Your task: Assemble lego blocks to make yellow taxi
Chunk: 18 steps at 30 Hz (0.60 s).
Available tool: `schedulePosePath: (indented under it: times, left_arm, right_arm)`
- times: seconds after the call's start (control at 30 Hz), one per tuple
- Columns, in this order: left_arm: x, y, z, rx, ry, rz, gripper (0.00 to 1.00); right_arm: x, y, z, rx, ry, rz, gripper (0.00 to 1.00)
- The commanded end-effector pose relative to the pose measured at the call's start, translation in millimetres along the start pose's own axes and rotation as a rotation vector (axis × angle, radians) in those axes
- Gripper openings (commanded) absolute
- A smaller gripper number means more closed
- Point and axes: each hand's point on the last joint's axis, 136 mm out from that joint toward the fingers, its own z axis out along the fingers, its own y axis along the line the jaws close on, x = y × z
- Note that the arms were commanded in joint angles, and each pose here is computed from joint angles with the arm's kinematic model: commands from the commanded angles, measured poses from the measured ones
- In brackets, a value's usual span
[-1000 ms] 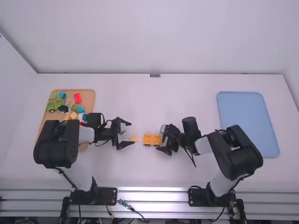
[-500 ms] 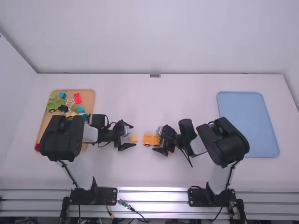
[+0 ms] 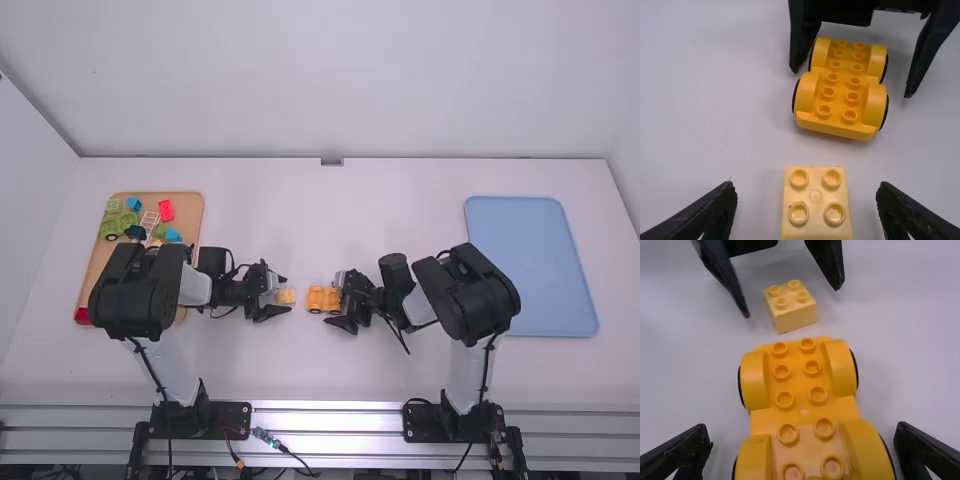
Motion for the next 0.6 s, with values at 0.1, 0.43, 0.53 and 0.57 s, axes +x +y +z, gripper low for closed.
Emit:
schedulePosePath:
  times: [0.1,0.43,0.53,0.57]
  left_arm:
    - [-1.5,-3.6,4.3,0.022,-0.008,0.000,0.63]
    - [5.1,-0.7,4.4,0.005,0.031,-0.019,0.35]
    - [6.4,-3.4,6.0,0.013,0.041,-0.023,0.36]
    - [6.2,-3.7,6.3,0.014,0.041,-0.023,0.35]
  right_arm:
    - [0.3,2.7,2.9,-0.022,-0.007,0.006,0.96]
    - [2.0,-1.3,0.2,-0.011,-0.005,0.019,0.96]
    - [2.2,-0.9,0.2,-0.011,-0.005,0.019,0.97]
    - [2.2,-0.9,0.1,-0.011,-0.005,0.020,0.97]
